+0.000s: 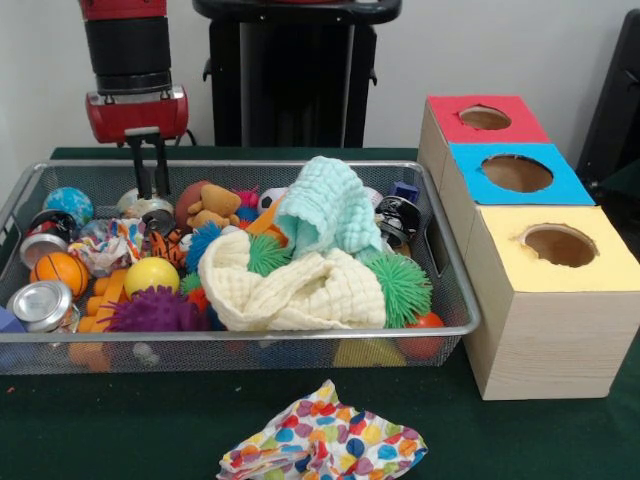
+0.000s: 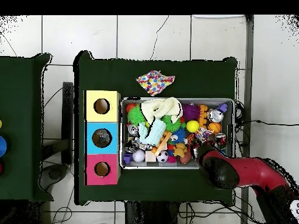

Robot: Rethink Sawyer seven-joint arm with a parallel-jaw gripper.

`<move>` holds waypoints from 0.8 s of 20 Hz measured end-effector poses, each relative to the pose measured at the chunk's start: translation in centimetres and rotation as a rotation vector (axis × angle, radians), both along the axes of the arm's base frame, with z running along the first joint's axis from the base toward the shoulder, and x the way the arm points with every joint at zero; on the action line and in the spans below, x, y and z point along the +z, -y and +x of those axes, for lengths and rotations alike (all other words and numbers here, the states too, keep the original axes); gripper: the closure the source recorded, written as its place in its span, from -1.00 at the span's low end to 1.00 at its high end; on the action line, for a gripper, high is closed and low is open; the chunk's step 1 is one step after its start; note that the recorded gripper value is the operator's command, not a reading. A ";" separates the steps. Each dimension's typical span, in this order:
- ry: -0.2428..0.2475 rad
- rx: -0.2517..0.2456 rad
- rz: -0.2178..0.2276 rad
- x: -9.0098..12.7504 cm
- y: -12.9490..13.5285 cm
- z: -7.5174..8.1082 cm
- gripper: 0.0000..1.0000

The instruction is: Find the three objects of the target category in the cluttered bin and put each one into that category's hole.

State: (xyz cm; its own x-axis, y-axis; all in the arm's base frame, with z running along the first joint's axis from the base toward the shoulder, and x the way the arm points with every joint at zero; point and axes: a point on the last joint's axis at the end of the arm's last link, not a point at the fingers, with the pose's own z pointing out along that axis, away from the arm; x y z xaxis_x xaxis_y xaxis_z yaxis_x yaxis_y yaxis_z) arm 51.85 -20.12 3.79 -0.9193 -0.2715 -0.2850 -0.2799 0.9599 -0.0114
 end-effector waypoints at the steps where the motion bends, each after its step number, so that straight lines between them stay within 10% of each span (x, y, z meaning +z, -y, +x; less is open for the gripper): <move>1: 0.004 -0.002 0.008 -0.2 0.1 0.1 -1.00; 16: -0.002 -0.057 0.049 -1.4 3.1 0.5 -1.00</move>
